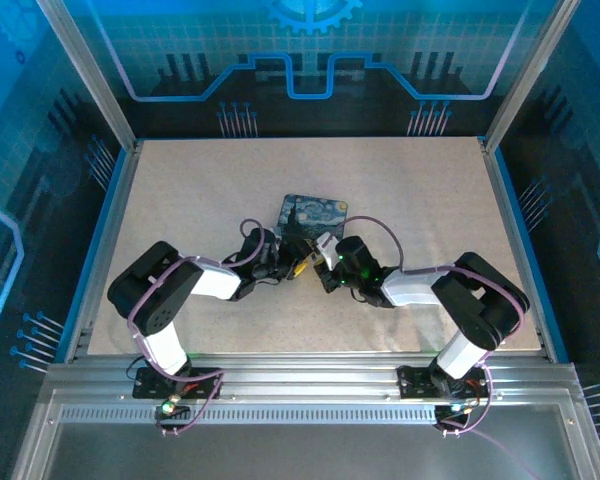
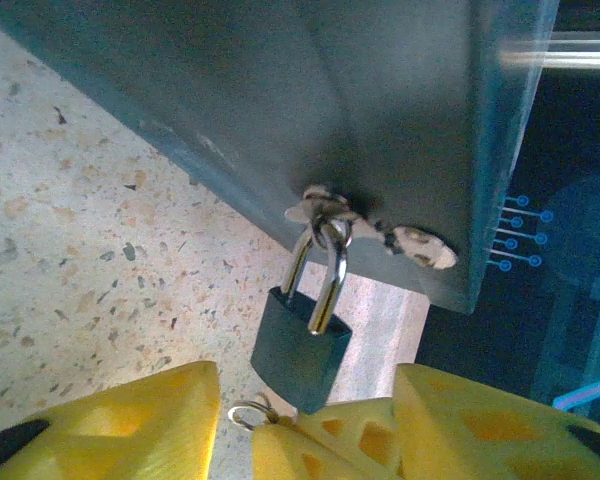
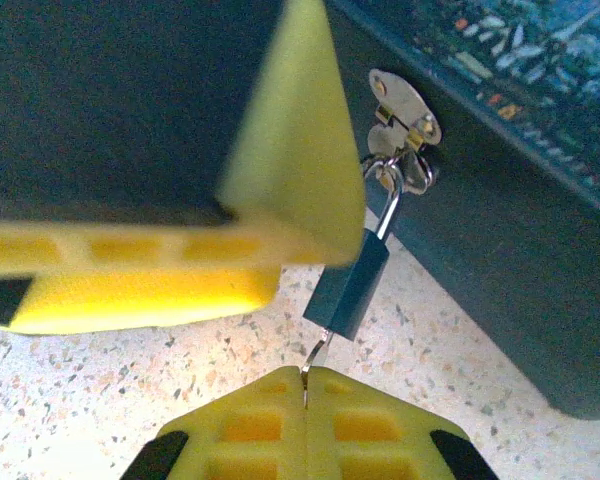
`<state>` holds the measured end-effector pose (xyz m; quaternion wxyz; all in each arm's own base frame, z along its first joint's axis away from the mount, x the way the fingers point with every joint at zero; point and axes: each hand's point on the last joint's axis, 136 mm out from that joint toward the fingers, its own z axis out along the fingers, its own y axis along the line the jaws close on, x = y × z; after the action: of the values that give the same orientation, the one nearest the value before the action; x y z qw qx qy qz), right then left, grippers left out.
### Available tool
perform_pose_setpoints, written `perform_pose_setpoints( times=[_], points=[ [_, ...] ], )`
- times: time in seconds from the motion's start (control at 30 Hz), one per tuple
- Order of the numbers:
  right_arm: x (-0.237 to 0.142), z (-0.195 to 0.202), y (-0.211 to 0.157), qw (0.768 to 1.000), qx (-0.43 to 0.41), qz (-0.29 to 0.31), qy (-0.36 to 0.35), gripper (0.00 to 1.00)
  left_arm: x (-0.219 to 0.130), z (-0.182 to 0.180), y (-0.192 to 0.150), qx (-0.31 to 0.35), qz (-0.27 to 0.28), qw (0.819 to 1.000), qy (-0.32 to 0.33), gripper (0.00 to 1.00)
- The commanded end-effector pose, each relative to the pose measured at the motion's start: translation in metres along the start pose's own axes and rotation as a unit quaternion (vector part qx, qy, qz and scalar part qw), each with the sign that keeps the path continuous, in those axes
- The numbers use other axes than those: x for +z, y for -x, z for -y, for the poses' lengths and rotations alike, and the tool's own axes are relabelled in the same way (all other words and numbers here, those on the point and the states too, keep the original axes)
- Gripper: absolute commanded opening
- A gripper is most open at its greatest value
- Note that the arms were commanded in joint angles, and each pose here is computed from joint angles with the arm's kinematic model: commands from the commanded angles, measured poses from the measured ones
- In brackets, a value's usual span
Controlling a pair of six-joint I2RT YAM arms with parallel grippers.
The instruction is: Unlock a padlock with a key
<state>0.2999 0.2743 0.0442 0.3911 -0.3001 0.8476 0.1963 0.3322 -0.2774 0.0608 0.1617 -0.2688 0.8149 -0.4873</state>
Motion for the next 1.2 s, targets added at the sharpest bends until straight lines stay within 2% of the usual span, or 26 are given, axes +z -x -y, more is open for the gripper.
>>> perform_pose_setpoints(
  times=[0.0, 0.23, 0.47, 0.6, 0.73, 0.93, 1.17],
  points=[
    [0.001, -0.003, -0.003, 0.999, 0.045, 0.008, 0.029, 0.0, -0.012, 0.003, 0.003, 0.021, 0.012, 1.0, 0.011, 0.56],
    [-0.004, 0.007, -0.006, 0.994, 0.09, 0.012, 0.055, 0.0, -0.037, 0.011, 0.019, 0.07, 0.04, 0.996, 0.043, 0.66],
    [-0.001, 0.016, -0.012, 0.984, 0.148, -0.002, 0.099, 0.01, -0.067, 0.013, 0.05, 0.116, 0.072, 0.986, 0.094, 0.76],
    [0.001, 0.021, -0.017, 0.979, 0.168, -0.01, 0.111, 0.03, -0.072, 0.019, 0.068, 0.152, 0.06, 0.978, 0.128, 0.81],
    [0.001, 0.029, -0.019, 0.98, 0.174, -0.005, 0.096, 0.04, -0.067, 0.015, 0.081, 0.181, 0.047, 0.969, 0.162, 0.83],
    [0.004, 0.033, -0.02, 0.979, 0.18, -0.005, 0.093, 0.05, -0.036, 0.024, 0.09, 0.202, -0.003, 0.966, 0.164, 0.88],
    [0.004, 0.035, -0.02, 0.98, 0.18, -0.004, 0.089, 0.06, -0.017, 0.016, 0.103, 0.21, -0.008, 0.959, 0.188, 0.88]
  ],
)
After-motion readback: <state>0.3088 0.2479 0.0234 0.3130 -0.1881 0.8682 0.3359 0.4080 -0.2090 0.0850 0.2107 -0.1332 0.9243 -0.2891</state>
